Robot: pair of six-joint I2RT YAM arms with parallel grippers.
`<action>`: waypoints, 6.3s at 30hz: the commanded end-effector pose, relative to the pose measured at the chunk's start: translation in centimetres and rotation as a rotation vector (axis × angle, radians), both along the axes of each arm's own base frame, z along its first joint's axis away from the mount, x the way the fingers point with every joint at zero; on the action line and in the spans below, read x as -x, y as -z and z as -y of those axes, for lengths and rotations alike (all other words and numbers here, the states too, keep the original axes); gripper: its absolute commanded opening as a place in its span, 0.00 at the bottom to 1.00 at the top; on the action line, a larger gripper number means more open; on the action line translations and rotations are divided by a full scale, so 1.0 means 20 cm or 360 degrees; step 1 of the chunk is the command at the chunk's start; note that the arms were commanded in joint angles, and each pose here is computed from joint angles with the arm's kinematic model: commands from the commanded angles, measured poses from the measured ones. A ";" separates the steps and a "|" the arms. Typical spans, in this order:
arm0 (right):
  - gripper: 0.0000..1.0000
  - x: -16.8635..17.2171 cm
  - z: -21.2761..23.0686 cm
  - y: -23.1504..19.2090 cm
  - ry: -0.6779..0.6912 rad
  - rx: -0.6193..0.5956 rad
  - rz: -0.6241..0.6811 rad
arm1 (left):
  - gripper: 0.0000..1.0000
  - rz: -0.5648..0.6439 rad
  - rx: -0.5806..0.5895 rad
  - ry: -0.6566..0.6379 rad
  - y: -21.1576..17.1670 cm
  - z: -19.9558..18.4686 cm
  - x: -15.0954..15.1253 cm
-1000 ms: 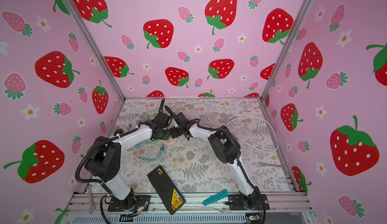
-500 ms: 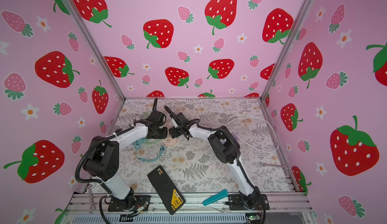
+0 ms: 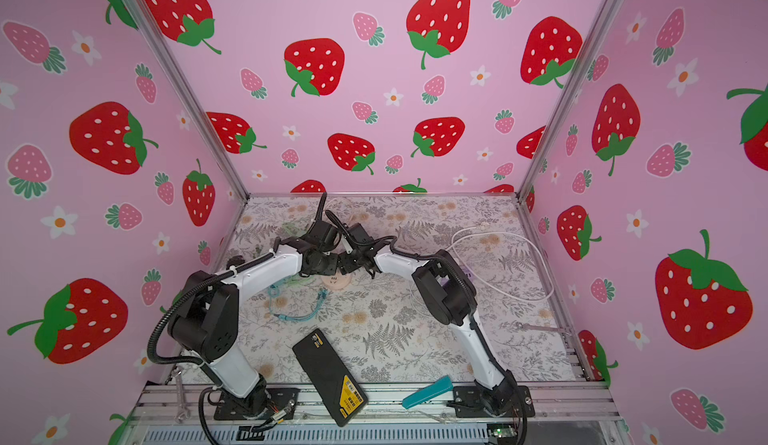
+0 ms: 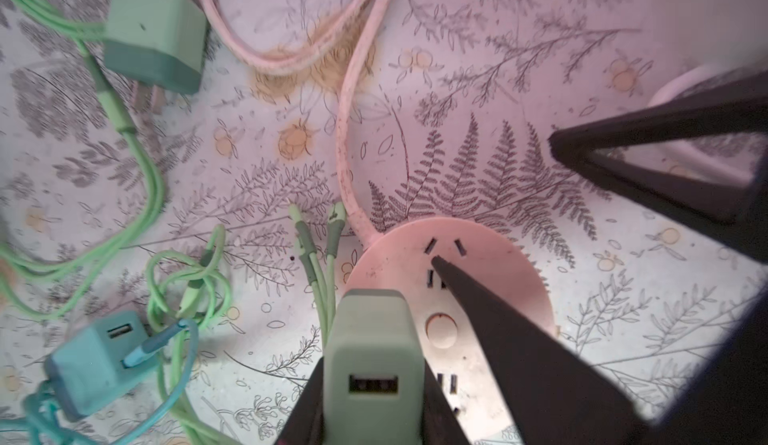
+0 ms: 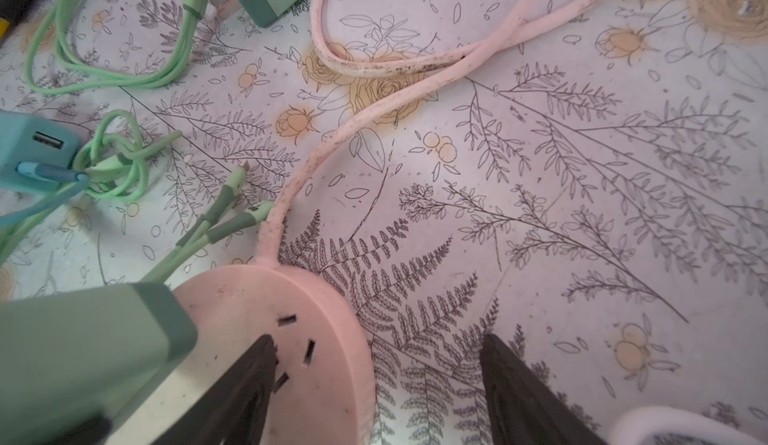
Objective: Pull the plug off the socket
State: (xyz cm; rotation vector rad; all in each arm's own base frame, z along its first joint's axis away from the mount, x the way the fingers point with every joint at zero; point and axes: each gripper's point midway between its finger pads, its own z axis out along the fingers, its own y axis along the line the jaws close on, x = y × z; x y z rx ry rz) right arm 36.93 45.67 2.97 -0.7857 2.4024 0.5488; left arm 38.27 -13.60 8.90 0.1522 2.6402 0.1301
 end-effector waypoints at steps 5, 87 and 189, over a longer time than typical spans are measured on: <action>0.79 0.32 0.64 0.75 0.0022 0.0934 -0.0430 | 0.10 0.0136 -0.0067 -0.0021 -0.14 0.00 -0.07; 0.79 0.15 0.48 -0.07 0.0124 0.0162 0.0093 | 0.54 -0.0015 0.0835 -0.0386 -0.02 -0.33 -0.40; 0.79 0.02 2.05 -0.09 0.1393 -0.0320 -0.0349 | 0.46 0.0058 0.0506 0.1372 0.19 1.23 0.09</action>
